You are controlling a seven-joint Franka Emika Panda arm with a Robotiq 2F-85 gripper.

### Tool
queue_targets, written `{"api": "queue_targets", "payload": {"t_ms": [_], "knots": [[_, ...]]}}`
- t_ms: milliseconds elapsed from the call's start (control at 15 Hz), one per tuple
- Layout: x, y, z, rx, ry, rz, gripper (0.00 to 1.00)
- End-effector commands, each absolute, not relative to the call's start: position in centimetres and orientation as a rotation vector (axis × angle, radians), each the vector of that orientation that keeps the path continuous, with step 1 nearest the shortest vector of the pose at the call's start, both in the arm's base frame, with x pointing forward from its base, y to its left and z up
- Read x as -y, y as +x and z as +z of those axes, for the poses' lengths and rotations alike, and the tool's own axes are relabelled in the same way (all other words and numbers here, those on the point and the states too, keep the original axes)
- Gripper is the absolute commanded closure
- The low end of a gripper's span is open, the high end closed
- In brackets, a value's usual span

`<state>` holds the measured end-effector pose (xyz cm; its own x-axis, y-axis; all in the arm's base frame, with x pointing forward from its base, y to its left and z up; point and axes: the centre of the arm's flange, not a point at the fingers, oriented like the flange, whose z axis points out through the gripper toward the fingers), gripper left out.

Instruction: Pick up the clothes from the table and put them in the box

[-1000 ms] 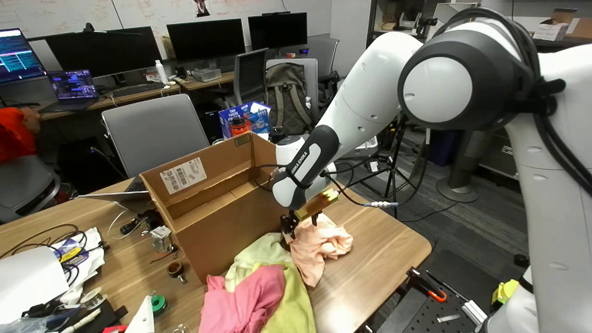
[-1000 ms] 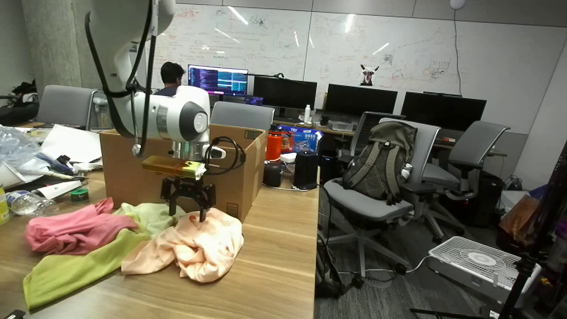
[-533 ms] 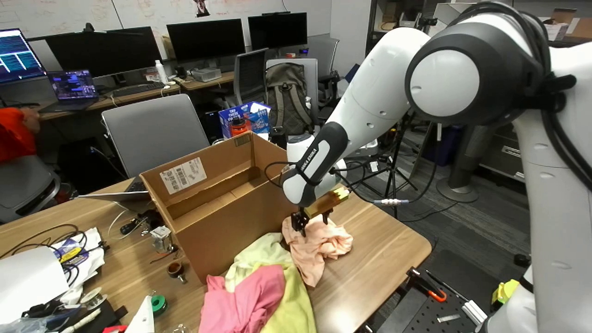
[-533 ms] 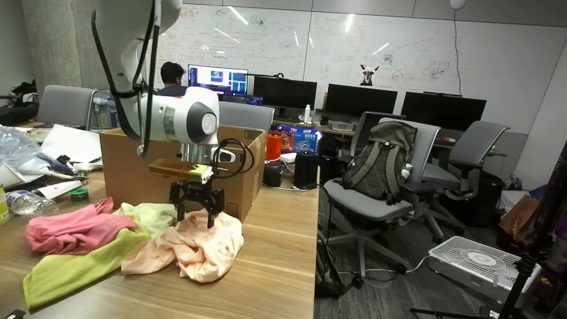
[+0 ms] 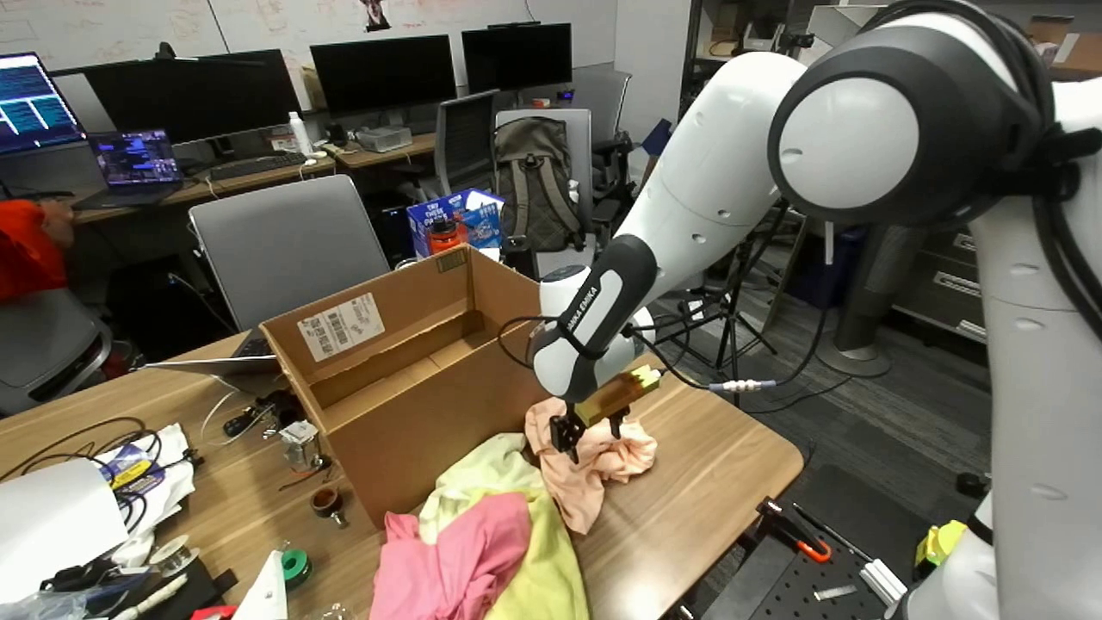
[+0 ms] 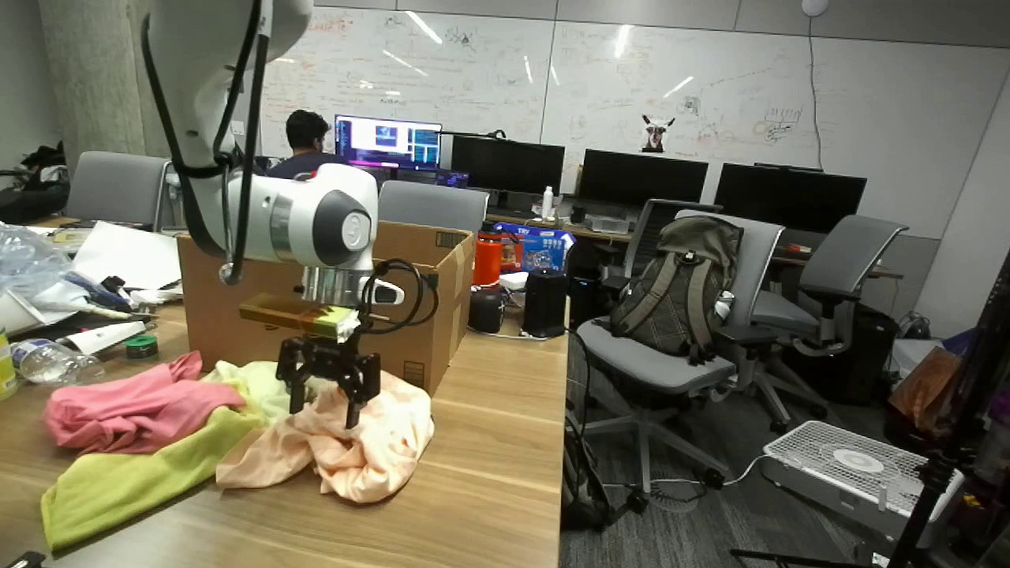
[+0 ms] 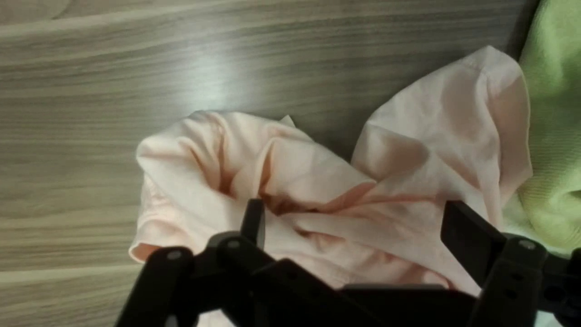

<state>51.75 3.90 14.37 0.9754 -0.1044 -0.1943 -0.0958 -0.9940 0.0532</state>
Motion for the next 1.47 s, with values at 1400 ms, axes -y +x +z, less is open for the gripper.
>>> {"api": "queue_targets", "payload": {"t_ms": [1400], "knots": [[-4.3,51.4,9.5,0.096,3.141,-0.46,0.0]]}}
